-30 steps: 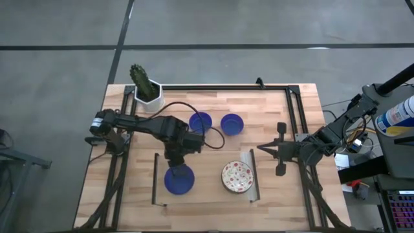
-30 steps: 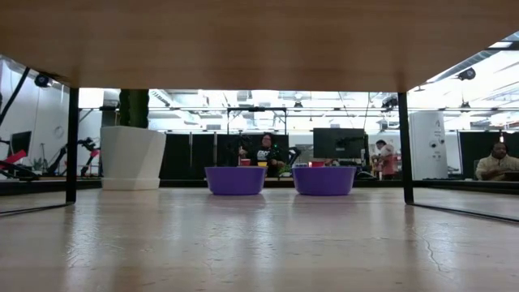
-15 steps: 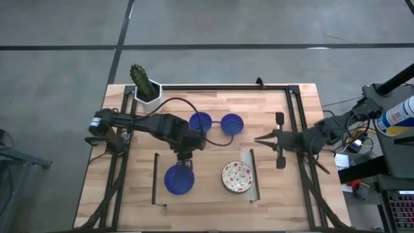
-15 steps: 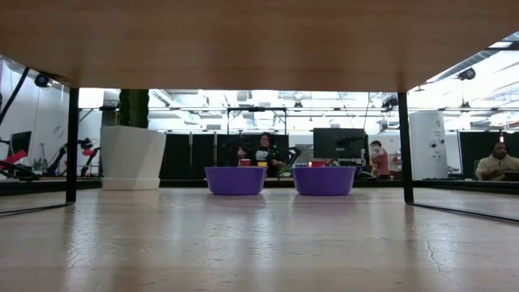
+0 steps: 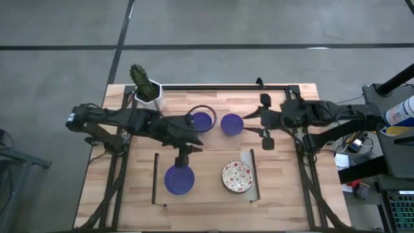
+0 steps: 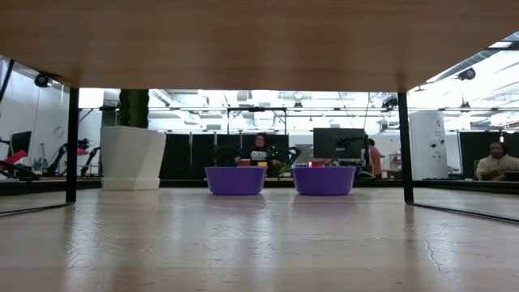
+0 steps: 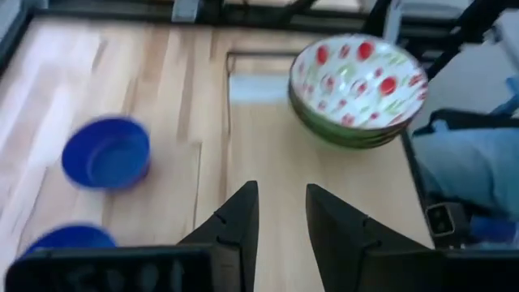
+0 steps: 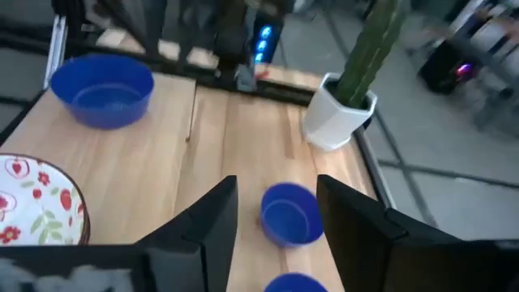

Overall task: Pick & Place Mini bowls
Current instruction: Stack the right blue bowl on the blue bowl on the shelf

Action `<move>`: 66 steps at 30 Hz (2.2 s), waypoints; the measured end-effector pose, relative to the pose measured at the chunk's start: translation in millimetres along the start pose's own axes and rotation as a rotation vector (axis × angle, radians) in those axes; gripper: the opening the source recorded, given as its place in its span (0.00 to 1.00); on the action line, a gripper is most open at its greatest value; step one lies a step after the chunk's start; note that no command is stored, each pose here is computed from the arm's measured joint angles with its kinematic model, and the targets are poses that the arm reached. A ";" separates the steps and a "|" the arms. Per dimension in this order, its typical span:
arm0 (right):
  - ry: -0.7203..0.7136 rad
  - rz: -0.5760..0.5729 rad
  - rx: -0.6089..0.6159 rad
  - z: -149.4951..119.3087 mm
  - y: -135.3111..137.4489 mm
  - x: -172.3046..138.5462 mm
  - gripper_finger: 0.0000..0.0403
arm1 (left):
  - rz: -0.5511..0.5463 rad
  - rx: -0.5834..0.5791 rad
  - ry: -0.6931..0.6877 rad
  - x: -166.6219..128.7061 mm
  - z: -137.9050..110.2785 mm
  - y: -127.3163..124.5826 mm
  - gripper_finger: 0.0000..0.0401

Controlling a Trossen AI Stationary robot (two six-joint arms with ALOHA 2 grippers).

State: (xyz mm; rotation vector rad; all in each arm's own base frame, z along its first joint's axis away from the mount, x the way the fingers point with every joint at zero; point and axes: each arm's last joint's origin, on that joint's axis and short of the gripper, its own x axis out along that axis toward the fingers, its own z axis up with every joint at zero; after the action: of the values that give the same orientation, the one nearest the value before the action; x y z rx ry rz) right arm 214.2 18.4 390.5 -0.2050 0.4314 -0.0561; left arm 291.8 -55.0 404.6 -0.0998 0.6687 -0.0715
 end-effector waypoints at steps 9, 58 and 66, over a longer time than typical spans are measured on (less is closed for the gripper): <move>0.170 0.020 -0.070 25.7 -35.4 36.6 0.42 | -0.047 0.035 -0.243 -12.4 -39.0 6.4 0.24; 0.742 0.345 0.515 -149.9 -189.1 145.0 0.37 | -0.145 0.023 -0.401 -37.1 -108.8 18.6 0.24; 0.735 0.315 0.550 -175.5 -182.8 153.4 0.37 | -0.148 0.025 -0.398 -37.0 -109.2 18.1 0.24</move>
State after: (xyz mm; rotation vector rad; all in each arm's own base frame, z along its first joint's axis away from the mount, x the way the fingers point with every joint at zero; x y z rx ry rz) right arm 277.6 -207.8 210.0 0.4464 1.1523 0.0642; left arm 195.6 -41.0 340.1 -0.1355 0.2624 -0.1972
